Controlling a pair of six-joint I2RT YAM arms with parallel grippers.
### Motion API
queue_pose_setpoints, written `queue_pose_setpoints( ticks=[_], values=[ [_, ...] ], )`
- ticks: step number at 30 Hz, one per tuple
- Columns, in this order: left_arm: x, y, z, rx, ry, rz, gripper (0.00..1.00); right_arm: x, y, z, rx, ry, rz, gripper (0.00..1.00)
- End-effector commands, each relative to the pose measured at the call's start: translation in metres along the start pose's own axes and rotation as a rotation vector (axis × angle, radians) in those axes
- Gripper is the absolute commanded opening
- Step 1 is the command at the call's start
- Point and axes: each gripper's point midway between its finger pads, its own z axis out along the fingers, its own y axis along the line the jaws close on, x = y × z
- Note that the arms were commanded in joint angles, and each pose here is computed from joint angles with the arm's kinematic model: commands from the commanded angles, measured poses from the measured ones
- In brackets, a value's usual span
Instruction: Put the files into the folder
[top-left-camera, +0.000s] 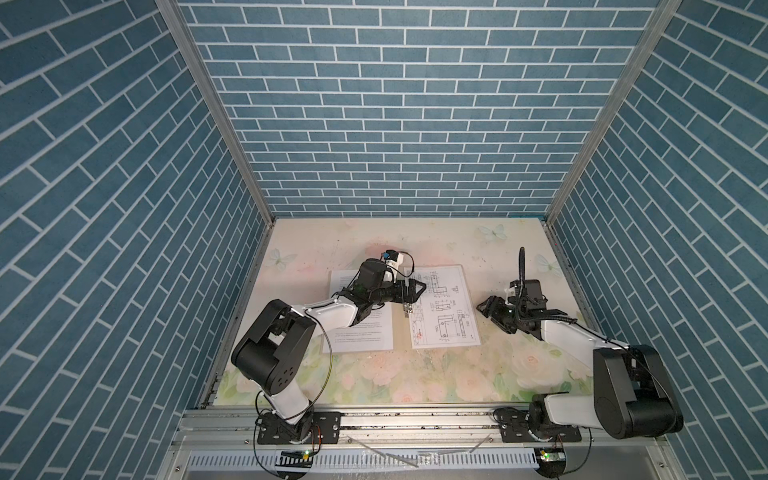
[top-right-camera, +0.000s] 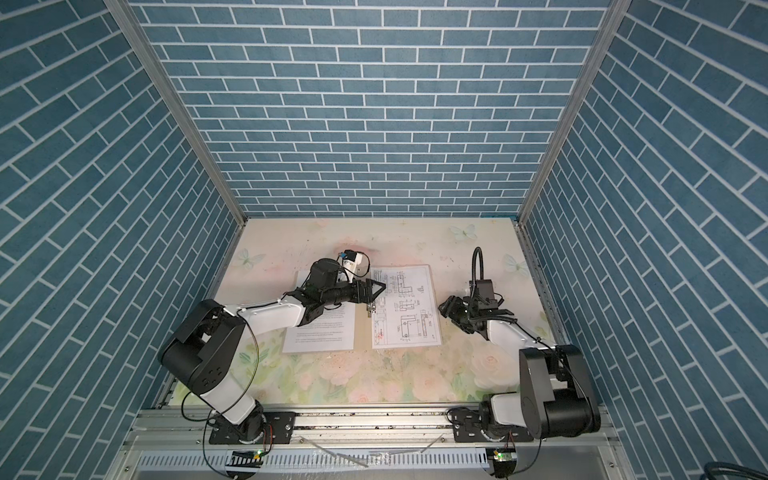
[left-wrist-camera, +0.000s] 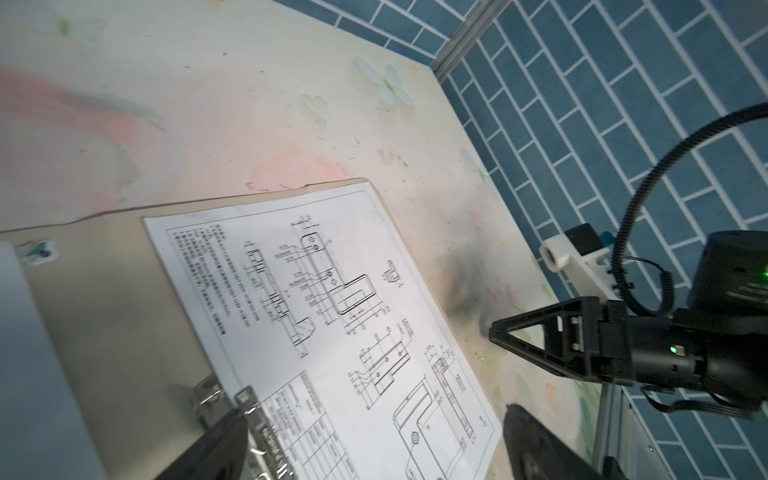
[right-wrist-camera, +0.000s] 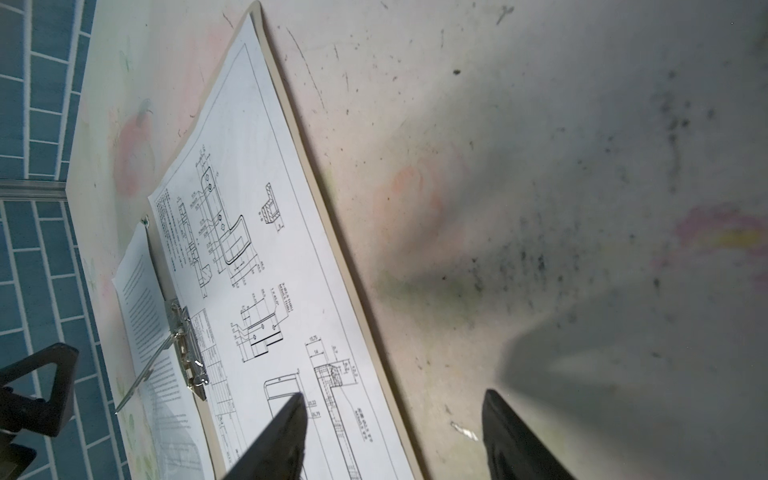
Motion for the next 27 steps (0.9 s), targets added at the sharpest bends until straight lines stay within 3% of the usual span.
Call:
queue_pose_setpoints(
  ticks=[1, 12, 19, 27],
  values=[
    [0.003, 0.029, -0.002, -0.102, 0.034, -0.053, 0.92, 0.000, 0.004, -0.004, -0.022, 0.000, 0.038, 0.64],
    [0.021, 0.060, 0.007, -0.218, 0.148, -0.112, 0.73, -0.005, 0.019, -0.014, -0.071, -0.014, 0.122, 0.58],
    [0.029, 0.070, 0.017, -0.238, 0.192, -0.149, 0.42, -0.003, 0.021, -0.013, -0.078, -0.006, 0.136, 0.56],
    [0.030, 0.076, 0.025, -0.252, 0.202, -0.171, 0.27, -0.003, 0.024, -0.014, -0.081, -0.008, 0.138, 0.55]
  ],
)
